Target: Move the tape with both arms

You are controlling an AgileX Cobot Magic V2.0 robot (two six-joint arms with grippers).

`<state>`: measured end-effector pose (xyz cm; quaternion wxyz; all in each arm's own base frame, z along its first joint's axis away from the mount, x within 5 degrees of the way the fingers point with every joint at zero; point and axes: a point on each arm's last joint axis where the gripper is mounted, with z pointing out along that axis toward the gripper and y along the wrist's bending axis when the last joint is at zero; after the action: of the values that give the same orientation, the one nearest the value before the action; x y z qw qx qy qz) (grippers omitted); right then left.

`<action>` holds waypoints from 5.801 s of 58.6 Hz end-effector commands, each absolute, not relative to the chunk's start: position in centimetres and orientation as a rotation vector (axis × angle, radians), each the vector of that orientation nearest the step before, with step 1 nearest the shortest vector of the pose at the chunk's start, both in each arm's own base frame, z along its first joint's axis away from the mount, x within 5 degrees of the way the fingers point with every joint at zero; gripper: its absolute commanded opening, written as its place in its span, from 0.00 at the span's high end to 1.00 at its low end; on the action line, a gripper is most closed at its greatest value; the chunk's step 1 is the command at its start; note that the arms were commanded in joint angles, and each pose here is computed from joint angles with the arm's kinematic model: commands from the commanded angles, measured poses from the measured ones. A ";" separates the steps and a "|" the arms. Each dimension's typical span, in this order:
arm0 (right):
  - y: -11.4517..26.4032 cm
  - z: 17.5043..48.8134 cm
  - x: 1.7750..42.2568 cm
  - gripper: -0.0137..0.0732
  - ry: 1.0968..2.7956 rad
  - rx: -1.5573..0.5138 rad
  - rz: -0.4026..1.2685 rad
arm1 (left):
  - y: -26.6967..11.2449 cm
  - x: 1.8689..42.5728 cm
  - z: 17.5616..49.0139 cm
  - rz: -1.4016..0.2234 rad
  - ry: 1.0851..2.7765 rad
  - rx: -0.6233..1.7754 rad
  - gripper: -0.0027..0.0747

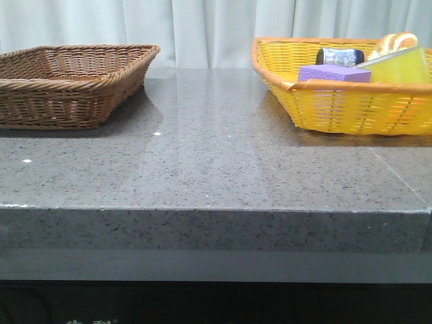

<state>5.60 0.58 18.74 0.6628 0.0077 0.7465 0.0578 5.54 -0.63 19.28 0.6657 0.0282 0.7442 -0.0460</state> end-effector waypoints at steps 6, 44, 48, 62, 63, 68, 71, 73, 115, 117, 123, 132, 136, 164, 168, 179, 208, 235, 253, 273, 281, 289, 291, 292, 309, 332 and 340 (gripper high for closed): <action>0.4 20.5 5.3 0.93 1.560 0.026 0.111 | -0.6 5.6 18.8 -0.113 1.621 0.042 0.99; 0.4 20.5 5.3 0.93 1.560 0.026 0.111 | -0.6 5.6 18.8 -0.113 1.621 0.042 0.99; 0.4 20.5 5.3 0.93 1.560 0.026 0.111 | -0.6 5.6 18.8 -0.113 1.621 0.042 0.99; 0.4 20.5 5.3 0.93 1.559 0.026 0.111 | -0.6 5.6 18.8 -0.113 1.619 0.042 0.99; 0.4 20.5 5.3 0.93 1.559 0.026 0.111 | -0.6 5.6 18.8 -0.113 1.616 0.042 0.99; 0.4 20.5 5.3 0.93 1.559 0.026 0.111 | -0.6 5.6 18.9 -0.113 1.606 0.041 0.99; 0.4 20.5 5.3 0.93 1.559 0.026 0.111 | -0.6 5.6 18.9 -0.113 1.606 0.041 0.99; 0.4 20.5 5.3 0.93 1.559 0.026 0.111 | -0.6 5.6 18.9 -0.113 1.606 0.041 0.99; 0.5 30.7 3.9 0.93 1.420 0.001 0.126 | -0.5 4.5 30.2 -0.152 1.334 0.011 0.99; 0.6 31.5 4.1 0.93 1.439 -0.003 0.128 | -0.5 4.7 31.0 -0.151 1.337 0.012 0.99; 0.8 34.0 5.3 0.93 1.516 -0.015 0.137 | -0.6 6.0 32.8 -0.150 1.372 0.012 0.99; 1.0 36.4 7.7 0.93 1.629 -0.029 0.146 | -0.9 8.3 33.7 -0.148 1.490 0.017 0.99; 1.1 36.9 8.6 0.93 1.674 -0.034 0.150 | -1.0 9.1 33.7 -0.148 1.564 0.021 0.99; 1.0 37.2 9.3 0.75 1.673 -0.028 0.148 | -1.2 10.7 33.3 -0.138 1.667 0.034 0.70; 1.0 37.2 9.3 0.64 1.673 -0.028 0.148 | -1.2 10.7 33.3 -0.138 1.667 0.034 0.45; 1.0 37.2 9.3 0.28 1.673 -0.028 0.148 | -1.2 10.7 33.3 -0.138 1.667 0.034 0.11; 1.1 39.2 11.2 0.21 1.643 0.000 0.176 | -1.2 10.8 33.4 -0.138 1.651 0.032 0.17; 0.7 42.5 26.1 0.21 2.081 0.111 0.175 | -1.2 10.8 33.4 -0.138 1.651 0.032 0.17; 0.1 40.9 35.5 0.21 2.258 0.177 0.086 | -1.2 10.8 33.4 -0.138 1.651 0.032 0.17; -0.1 37.0 40.8 0.21 2.409 0.179 0.038 | -1.2 10.8 33.4 -0.138 1.651 0.032 0.17; -0.2 36.0 41.4 0.21 2.436 0.173 0.013 | -1.2 10.8 33.4 -0.138 1.651 0.032 0.17; -0.2 35.4 41.7 0.21 2.454 0.149 -0.040 | -1.2 10.8 33.4 -0.138 1.651 0.032 0.17; 0.0 35.3 41.7 0.22 2.454 0.134 -0.061 | -1.2 10.8 33.4 -0.138 1.651 0.032 0.17; 0.1 35.3 41.7 0.23 2.457 0.127 -0.070 | -1.2 10.8 33.4 -0.138 1.651 0.032 0.17; 1.3 34.3 42.2 0.54 2.488 0.062 -0.122 | -1.2 10.8 33.4 -0.138 1.651 0.032 0.17; 1.4 35.8 42.1 0.77 2.471 0.069 -0.118 | -1.2 10.8 33.4 -0.138 1.651 0.032 0.17; 1.3 38.6 41.5 0.77 2.435 0.086 -0.117 | -1.2 10.8 33.4 -0.138 1.651 0.032 0.17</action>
<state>42.94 1.64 33.14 0.2669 0.0297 0.9624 -0.0415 10.58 -1.24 31.58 0.6350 0.0203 0.7699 -0.0602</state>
